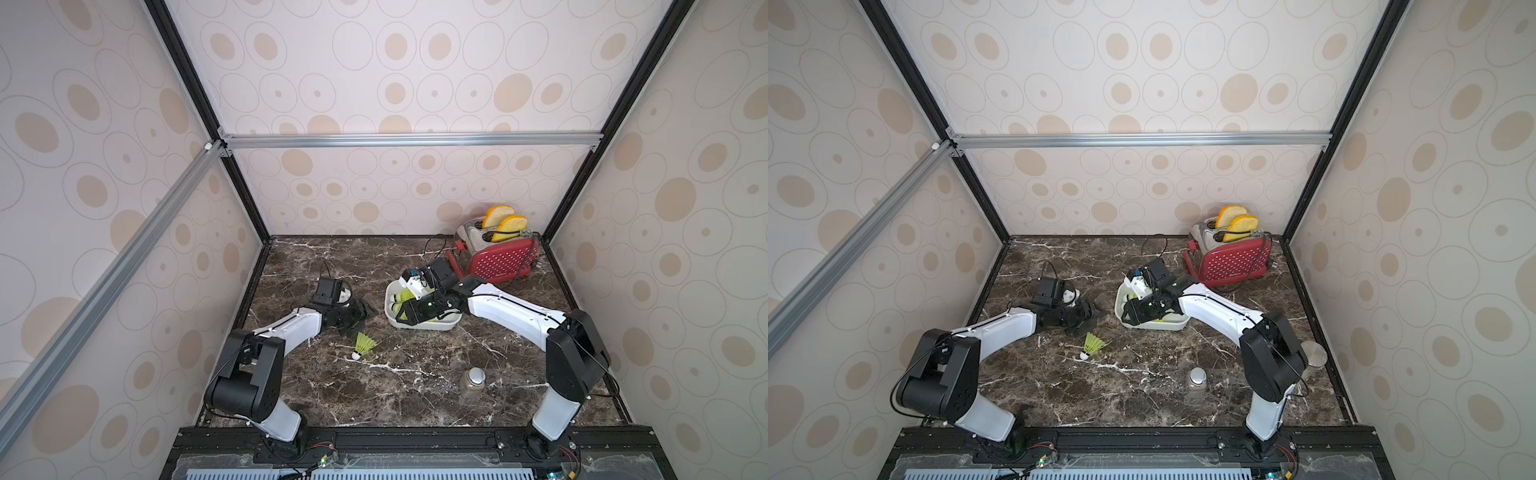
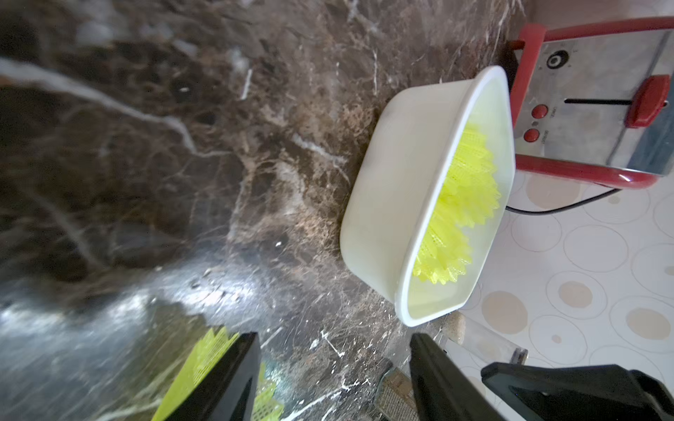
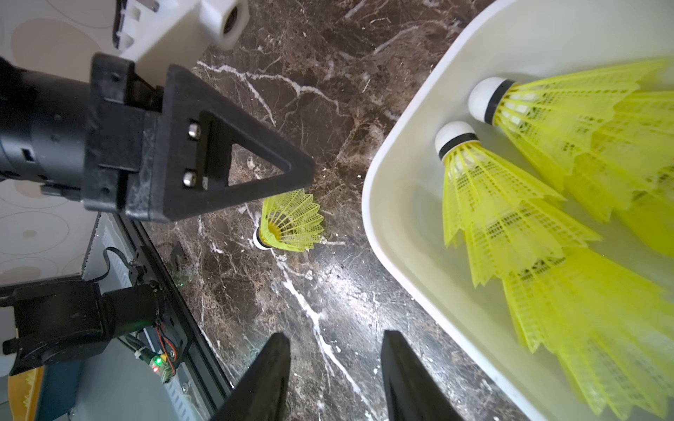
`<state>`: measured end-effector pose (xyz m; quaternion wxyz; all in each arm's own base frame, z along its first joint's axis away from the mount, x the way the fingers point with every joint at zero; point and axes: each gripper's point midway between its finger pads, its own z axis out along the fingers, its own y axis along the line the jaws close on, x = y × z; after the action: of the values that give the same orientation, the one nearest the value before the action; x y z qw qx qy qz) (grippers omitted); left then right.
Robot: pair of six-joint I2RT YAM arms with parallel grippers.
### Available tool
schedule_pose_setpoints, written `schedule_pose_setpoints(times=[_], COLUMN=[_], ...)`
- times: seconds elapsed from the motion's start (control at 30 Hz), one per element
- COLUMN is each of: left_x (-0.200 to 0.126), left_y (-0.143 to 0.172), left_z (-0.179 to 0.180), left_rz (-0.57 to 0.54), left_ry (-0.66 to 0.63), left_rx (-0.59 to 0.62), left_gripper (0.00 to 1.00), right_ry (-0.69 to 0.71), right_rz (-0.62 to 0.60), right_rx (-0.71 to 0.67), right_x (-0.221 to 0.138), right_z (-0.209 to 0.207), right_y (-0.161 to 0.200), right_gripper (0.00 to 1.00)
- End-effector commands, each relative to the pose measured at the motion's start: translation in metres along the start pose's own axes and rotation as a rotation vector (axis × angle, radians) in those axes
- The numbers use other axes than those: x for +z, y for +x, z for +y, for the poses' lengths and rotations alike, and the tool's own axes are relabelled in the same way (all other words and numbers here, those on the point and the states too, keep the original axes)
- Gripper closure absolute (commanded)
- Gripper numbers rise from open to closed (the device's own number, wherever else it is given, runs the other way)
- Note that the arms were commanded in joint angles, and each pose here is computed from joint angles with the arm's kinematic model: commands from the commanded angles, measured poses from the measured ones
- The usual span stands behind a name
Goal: Put the shuttlecocks into the storage box
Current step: Move the shuttlecock to the center of the board, then pick up the shuttlecock at the center of the board.
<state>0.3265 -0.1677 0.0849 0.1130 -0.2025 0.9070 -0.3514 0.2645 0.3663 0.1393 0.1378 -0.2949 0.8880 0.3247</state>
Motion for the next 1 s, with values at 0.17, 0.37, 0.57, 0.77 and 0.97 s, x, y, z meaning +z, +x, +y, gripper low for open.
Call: schedule_pose_setpoints(times=[0.17,0.37,0.57,0.77,0.97], left_x=[-0.088,-0.14,-0.164,-0.181,-0.196], left_y=[-0.006,0.035,0.1,0.146,0.165], left_z=[-0.003,0.011,0.044,0.073,0.084], left_rz=[-0.17,-0.222,-0.133,-0.067,-0.045], left_ry=[-0.226,-0.243,-0.234,-0.261,-0.285], left_rx=[0.086,0.112,0.09,0.072,0.121], left_gripper=[0.32,0.33,0.34,0.34,0.34], right_ry=[-0.116,-0.145,-0.195,-0.283,-0.324], right_rz=[0.08,0.122,0.153,0.188,0.22], right_rx=[-0.029,-0.045,-0.085,-0.136,-0.172], right_x=[0.032,0.049,0.068,0.091,0.115], right_z=[0.034,0.04,0.051,0.068,0.085], right_y=[0.009,-0.003,-0.022,-0.035,-0.033], right_gripper=[0.53,0.53,0.53,0.53,0.53])
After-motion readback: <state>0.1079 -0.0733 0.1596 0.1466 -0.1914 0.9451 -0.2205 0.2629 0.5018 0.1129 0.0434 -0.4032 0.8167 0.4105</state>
